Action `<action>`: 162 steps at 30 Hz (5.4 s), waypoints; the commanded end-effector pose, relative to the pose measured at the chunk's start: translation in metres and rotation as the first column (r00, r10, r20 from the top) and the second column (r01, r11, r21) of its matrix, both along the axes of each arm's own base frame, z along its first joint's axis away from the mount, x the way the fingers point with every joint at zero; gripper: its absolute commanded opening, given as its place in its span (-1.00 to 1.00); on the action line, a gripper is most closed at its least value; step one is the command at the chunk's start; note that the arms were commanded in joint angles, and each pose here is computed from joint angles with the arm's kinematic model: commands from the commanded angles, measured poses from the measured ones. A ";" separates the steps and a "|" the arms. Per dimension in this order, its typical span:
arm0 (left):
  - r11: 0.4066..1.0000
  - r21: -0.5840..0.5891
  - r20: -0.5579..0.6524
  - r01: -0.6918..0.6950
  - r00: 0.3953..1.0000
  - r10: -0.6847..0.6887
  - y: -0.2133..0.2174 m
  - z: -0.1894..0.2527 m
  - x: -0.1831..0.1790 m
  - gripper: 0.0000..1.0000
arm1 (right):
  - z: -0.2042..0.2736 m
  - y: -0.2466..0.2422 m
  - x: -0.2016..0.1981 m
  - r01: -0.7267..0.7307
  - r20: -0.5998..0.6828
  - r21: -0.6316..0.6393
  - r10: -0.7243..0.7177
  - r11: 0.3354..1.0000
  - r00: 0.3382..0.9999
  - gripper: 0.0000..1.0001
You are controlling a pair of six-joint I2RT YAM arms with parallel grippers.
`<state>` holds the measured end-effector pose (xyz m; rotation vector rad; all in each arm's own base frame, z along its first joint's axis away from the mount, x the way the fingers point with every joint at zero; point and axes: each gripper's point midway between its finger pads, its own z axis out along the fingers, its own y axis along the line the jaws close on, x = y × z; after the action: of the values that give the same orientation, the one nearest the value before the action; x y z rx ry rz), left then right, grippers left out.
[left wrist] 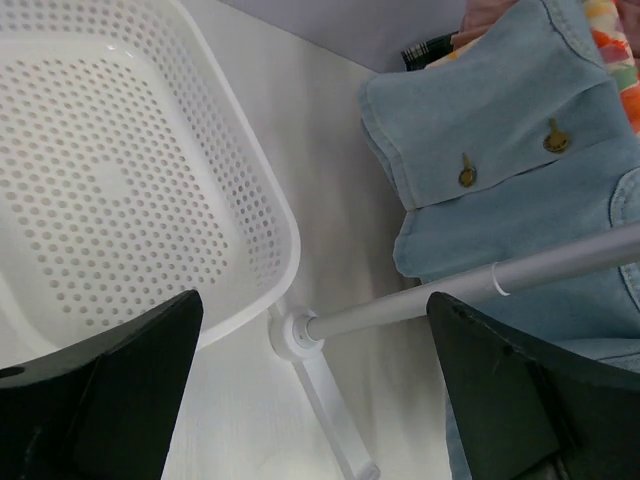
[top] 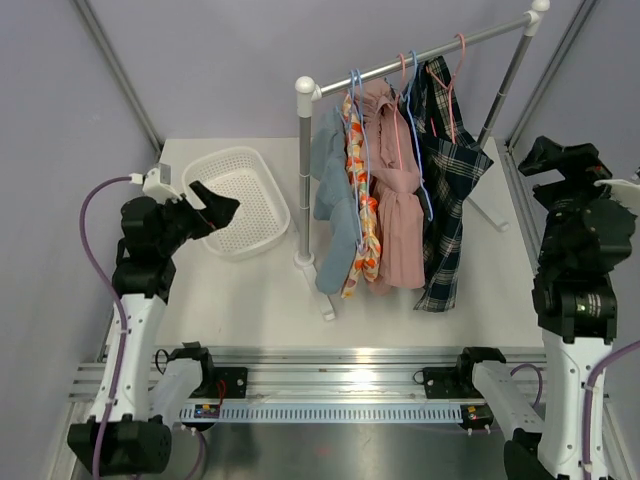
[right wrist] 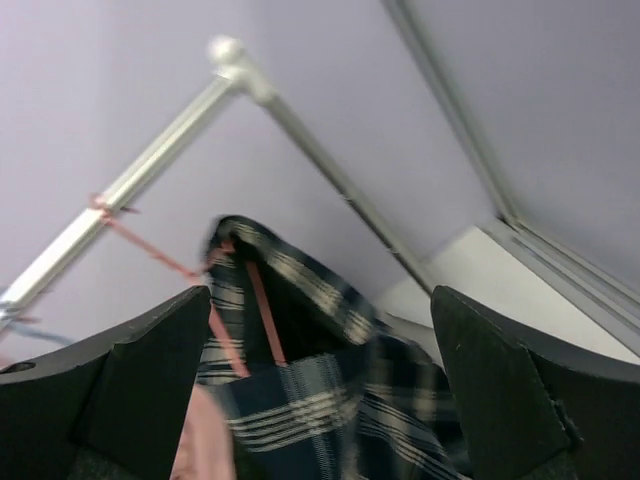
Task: Remove the skirt from the hanger
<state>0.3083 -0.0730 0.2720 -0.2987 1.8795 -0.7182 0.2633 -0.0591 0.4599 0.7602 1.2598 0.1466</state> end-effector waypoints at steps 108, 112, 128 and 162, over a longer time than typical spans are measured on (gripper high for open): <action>0.501 0.320 0.093 0.804 0.500 -0.861 -0.474 0.074 -0.222 0.24 | 0.073 0.086 0.005 -0.406 -0.189 -0.221 0.369 0.887 0.910 -1.00; 0.507 0.318 0.088 0.801 0.507 -0.857 -0.472 0.075 -0.223 -0.82 | 0.078 0.083 0.001 -0.391 -0.179 -0.229 0.356 0.892 0.917 -1.00; 0.441 0.537 0.052 0.719 0.494 -0.868 -0.385 0.064 -0.380 -1.00 | 0.056 0.061 0.044 -0.270 -0.281 -0.273 0.192 0.923 0.940 -1.00; 0.573 0.493 -0.301 0.654 0.747 -0.593 -0.311 -0.100 -0.327 -1.00 | 0.088 0.096 0.059 -0.415 -0.223 -0.250 0.366 0.875 0.904 -1.00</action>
<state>0.0114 -0.4057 0.1319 1.0159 2.1820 -0.3838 0.2781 0.0343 0.5307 0.2759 1.6144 0.2585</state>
